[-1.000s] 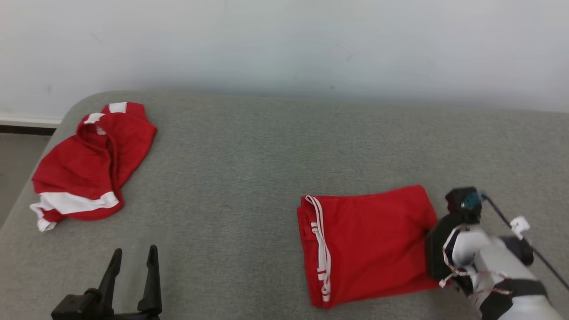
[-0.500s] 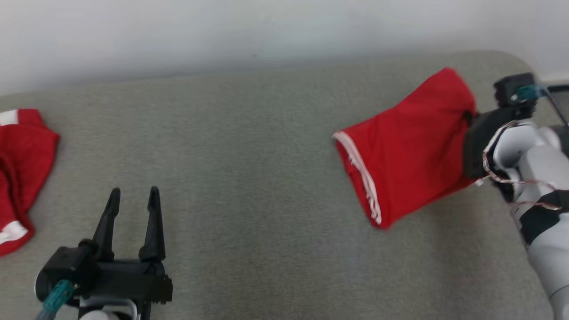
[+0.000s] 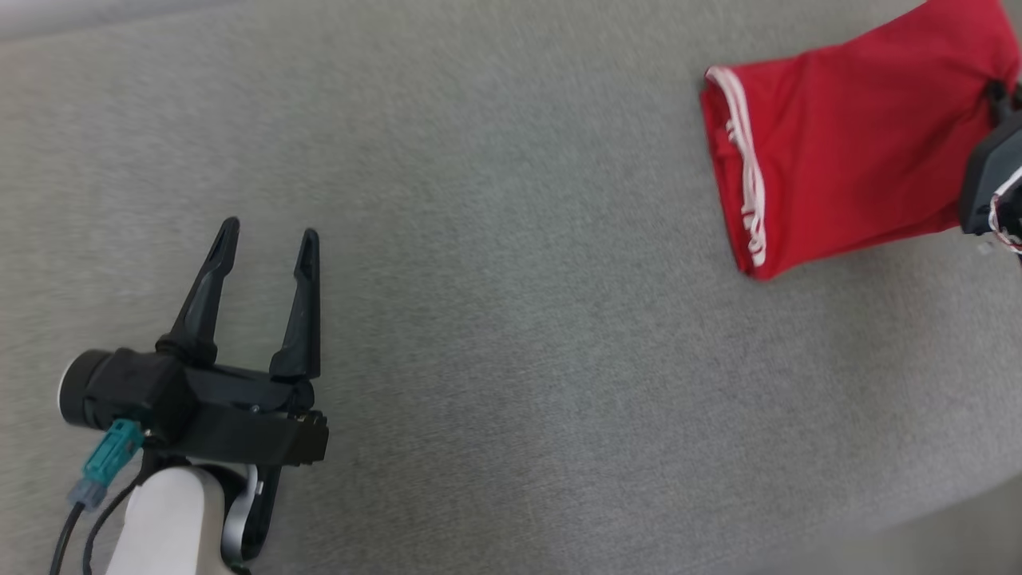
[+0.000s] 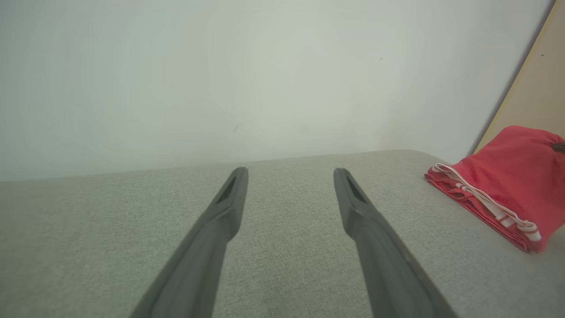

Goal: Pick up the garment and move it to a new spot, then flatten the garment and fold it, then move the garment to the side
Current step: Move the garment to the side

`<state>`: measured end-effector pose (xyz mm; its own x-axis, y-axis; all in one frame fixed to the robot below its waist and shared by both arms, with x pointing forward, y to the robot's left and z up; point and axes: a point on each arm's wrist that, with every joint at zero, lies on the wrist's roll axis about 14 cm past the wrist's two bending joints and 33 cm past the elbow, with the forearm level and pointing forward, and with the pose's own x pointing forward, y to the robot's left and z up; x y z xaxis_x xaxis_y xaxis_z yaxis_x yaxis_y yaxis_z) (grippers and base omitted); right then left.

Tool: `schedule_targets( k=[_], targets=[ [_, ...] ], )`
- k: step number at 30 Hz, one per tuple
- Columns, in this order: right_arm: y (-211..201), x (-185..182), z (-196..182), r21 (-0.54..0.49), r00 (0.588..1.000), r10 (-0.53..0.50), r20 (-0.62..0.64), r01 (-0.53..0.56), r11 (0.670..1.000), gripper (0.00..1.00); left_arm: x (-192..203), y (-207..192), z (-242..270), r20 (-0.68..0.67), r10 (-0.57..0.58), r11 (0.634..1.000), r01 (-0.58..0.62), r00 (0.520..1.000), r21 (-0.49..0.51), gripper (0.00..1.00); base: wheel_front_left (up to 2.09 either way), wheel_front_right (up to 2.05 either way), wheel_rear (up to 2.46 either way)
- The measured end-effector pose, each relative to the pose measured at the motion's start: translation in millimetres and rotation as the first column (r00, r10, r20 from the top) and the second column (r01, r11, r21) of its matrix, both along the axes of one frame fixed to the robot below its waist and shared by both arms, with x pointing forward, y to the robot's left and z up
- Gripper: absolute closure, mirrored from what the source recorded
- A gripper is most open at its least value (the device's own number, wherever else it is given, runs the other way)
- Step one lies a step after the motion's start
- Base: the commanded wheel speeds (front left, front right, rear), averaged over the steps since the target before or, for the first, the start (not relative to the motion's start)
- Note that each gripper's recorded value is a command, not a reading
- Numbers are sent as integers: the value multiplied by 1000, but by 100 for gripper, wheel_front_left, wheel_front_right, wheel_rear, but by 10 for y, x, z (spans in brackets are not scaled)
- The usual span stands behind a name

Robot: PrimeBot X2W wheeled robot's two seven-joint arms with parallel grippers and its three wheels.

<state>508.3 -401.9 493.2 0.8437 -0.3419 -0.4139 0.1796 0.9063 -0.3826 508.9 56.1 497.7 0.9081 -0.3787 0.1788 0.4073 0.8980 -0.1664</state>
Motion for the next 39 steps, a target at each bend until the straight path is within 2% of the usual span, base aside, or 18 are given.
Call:
schedule_targets(
  k=[8,9,10,13,19,24,30,39],
  targets=[
    [-449,-174,-173,-153,995,-49,-83,36,988,100,151,-349,-358,-51,-98,995,97,994,-15,0,0,0,0],
    [-488,-200,-191,-172,994,-52,-95,35,984,73,159,-384,-388,-55,-107,994,106,993,-18,0,0,0,0],
    [-522,-223,-203,-189,993,-54,-105,34,981,3,164,-417,-409,-58,-116,993,115,992,-21,0,0,0,0],
    [-563,-228,-161,-237,994,-37,-103,12,971,0,157,-463,-442,-65,-131,991,129,989,-24,0,0,0,0],
    [-356,-99,10,-293,997,78,-26,-82,952,0,125,-407,-331,-54,-111,994,109,992,-28,0,0,0,0],
    [24,-31,60,-215,982,160,99,-136,967,0,-13,-209,-281,-74,-56,998,55,996,-13,0,0,0,0],
    [481,-143,73,-113,956,225,190,-206,972,0,-284,177,-203,-94,43,999,-40,995,31,0,0,0,0],
    [1169,-543,95,23,899,315,304,-338,941,0,-847,692,-33,-91,183,982,-177,979,69,0,0,0,0]
  ],
)
